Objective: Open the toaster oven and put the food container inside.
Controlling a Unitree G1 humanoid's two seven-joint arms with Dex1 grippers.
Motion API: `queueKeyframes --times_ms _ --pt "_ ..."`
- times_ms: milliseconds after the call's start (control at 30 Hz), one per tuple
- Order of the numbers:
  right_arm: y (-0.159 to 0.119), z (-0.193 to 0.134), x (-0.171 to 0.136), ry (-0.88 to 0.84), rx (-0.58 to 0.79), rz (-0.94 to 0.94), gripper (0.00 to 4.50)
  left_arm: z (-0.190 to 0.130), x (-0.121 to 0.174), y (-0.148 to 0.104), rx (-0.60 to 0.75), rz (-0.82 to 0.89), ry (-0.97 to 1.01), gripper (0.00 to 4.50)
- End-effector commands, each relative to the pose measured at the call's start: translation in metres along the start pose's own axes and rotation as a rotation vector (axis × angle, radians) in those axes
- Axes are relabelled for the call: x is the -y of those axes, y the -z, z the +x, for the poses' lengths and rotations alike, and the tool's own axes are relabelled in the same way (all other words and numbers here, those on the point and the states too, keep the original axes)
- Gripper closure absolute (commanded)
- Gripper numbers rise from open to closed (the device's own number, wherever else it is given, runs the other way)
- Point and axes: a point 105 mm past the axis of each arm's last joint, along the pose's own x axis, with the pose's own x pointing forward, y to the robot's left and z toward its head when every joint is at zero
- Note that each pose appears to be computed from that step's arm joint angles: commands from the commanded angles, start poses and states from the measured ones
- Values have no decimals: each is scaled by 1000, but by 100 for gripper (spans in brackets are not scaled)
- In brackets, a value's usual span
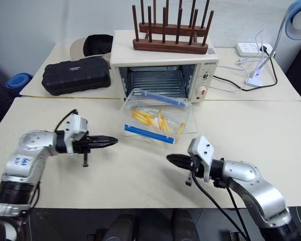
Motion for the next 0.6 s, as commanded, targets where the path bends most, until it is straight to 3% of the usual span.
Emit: queueKeyframes --times_ms 33,267,600 --pt "-8 2 36 128 12 -69 447 20 -7 -8 59 19 -71 450" --pt "-26 17 96 237 40 -171 447 45 -31 -19 218 -93 -271 450" --pt "-64 62 147 390 142 -240 447 62 -66 -32 347 -159 -514 450"
